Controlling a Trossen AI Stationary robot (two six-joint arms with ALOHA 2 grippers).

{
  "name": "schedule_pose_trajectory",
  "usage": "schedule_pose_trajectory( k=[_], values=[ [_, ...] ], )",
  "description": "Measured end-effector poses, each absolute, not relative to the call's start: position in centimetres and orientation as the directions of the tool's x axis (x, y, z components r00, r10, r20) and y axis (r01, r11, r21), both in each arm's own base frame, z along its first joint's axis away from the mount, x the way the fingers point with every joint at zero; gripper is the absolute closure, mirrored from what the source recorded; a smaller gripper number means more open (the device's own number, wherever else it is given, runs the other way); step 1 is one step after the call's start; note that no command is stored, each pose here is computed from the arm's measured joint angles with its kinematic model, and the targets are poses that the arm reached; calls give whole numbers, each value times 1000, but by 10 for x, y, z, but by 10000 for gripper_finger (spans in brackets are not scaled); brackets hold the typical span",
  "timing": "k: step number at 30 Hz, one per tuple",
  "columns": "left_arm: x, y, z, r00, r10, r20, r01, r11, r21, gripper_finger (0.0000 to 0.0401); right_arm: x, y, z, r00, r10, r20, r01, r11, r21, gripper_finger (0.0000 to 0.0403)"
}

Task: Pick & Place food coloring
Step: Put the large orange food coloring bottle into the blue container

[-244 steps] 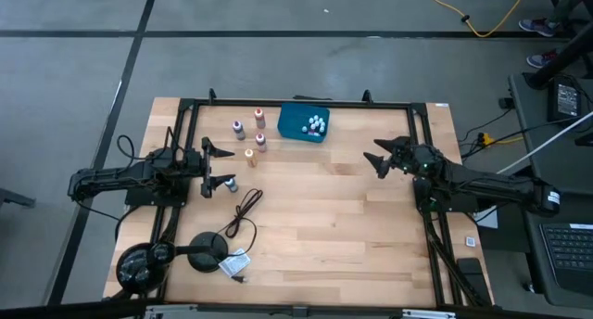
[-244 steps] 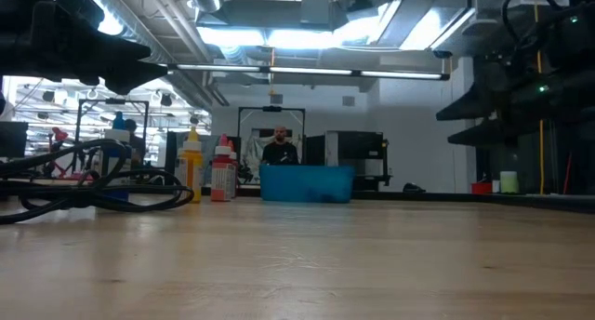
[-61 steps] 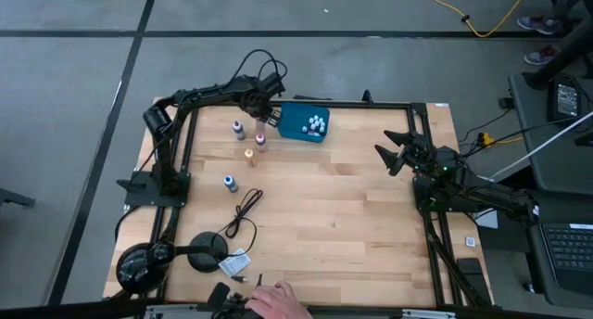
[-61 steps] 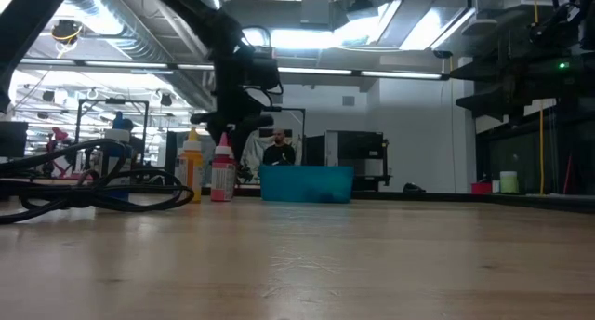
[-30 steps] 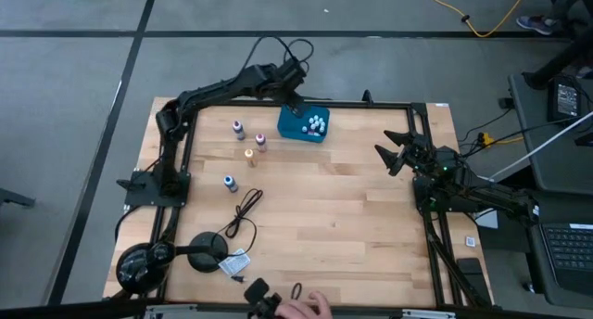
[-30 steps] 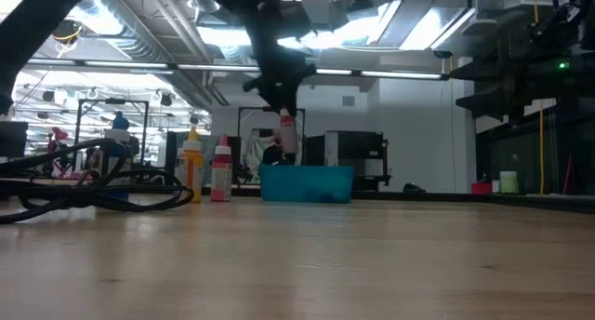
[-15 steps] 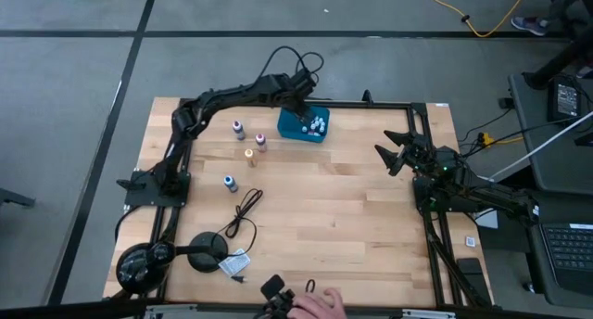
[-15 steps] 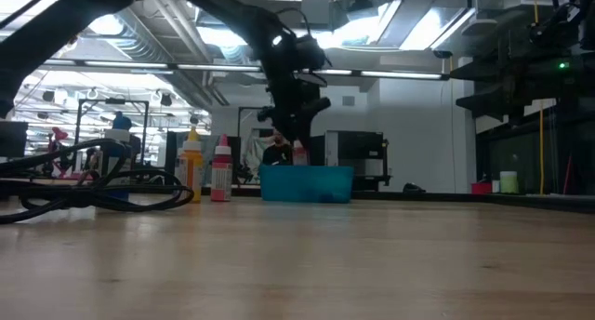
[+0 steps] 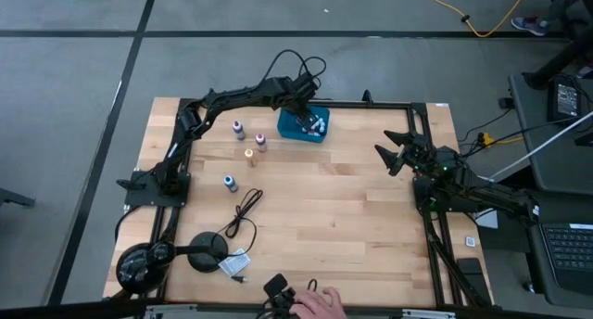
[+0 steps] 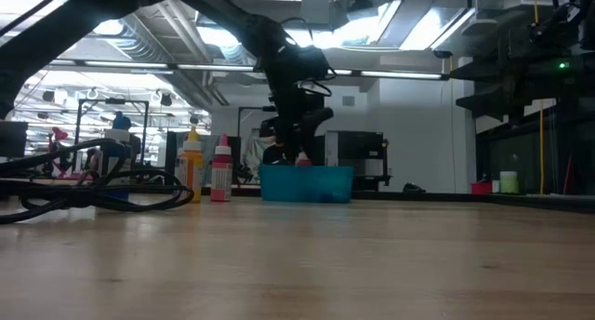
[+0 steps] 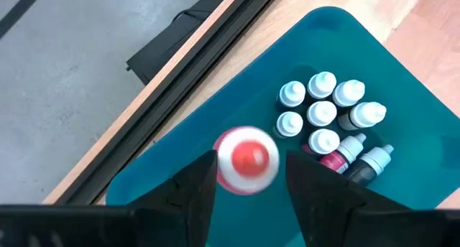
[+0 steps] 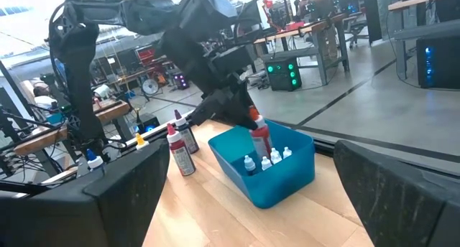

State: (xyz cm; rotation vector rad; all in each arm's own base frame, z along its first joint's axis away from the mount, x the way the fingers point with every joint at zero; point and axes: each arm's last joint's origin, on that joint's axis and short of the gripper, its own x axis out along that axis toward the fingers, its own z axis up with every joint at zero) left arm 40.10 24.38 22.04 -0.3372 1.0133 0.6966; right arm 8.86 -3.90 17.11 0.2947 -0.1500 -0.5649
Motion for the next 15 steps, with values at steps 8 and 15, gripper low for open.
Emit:
schedule_pose_trajectory(
  k=[8, 15],
  values=[
    [401, 243, 221, 351, 356, -866, -662, 748, 40, 204, 89, -39, 171, 835, -547, 59, 504, 804, 316, 11],
    [396, 239, 241, 422, 312, -851, -657, 752, -49, 141, 89, -39, 171, 835, -547, 59, 504, 804, 315, 11]
  ],
)
